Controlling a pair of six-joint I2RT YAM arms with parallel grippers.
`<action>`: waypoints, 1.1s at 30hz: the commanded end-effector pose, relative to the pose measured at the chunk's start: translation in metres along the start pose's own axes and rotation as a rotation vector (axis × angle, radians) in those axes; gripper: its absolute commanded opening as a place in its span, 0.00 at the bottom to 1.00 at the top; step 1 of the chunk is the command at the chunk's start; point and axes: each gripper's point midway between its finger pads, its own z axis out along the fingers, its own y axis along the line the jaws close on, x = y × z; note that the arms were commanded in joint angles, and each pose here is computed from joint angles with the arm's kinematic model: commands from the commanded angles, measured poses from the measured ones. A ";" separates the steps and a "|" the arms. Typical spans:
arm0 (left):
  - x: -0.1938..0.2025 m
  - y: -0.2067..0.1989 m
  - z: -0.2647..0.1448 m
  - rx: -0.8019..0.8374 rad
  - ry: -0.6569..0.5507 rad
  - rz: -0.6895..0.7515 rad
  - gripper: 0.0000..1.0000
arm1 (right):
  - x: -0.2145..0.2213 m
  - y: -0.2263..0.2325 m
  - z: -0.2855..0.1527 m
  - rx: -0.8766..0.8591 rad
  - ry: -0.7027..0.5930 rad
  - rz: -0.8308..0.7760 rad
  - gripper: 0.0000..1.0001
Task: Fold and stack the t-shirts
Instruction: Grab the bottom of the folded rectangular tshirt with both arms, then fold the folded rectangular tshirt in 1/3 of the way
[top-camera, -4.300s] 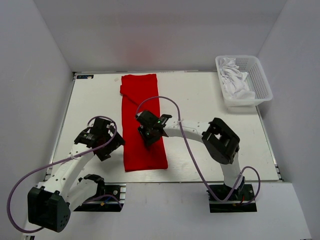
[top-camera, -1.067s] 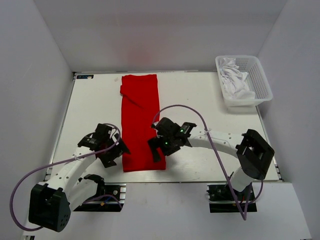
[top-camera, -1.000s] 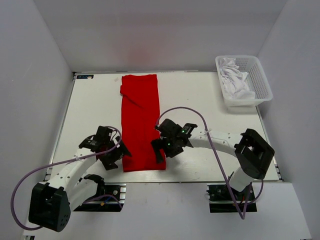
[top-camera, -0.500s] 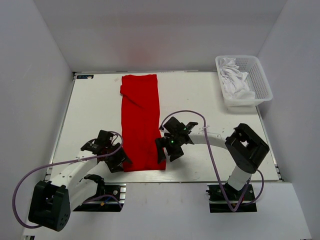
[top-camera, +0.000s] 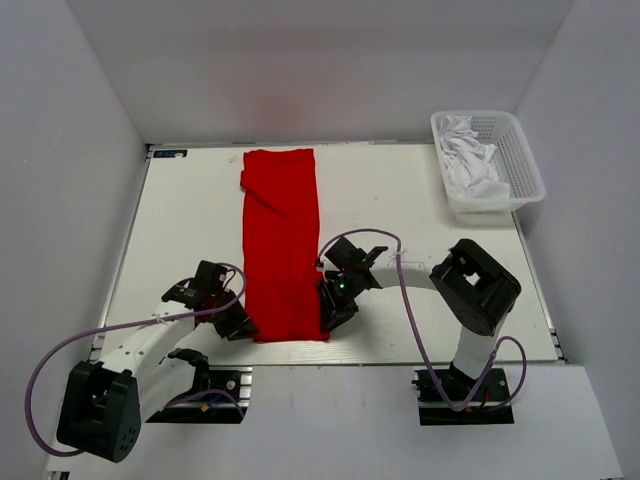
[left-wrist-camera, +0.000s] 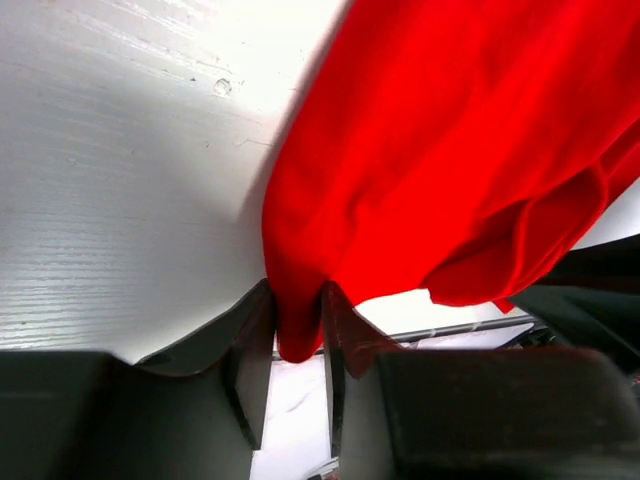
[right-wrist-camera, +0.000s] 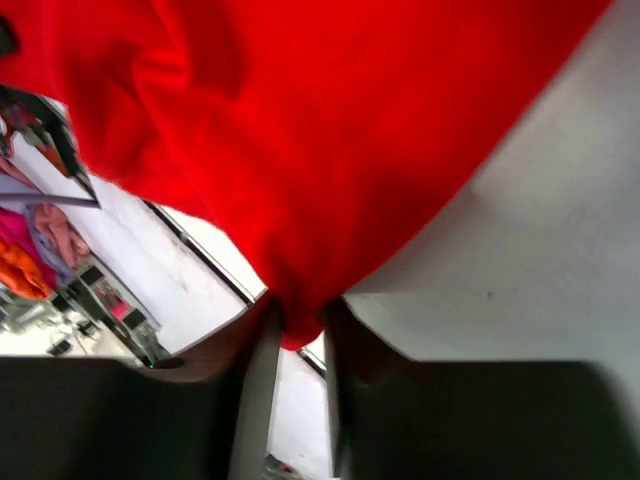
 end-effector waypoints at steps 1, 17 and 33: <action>0.000 -0.005 0.001 0.029 0.004 0.025 0.28 | 0.002 0.001 0.005 -0.020 0.026 -0.001 0.22; -0.008 -0.037 -0.027 0.131 -0.031 0.093 0.00 | -0.009 0.012 -0.020 0.054 -0.071 -0.059 0.00; -0.145 -0.156 -0.080 0.157 -0.366 0.124 0.00 | -0.185 0.041 -0.096 0.189 -0.380 -0.124 0.00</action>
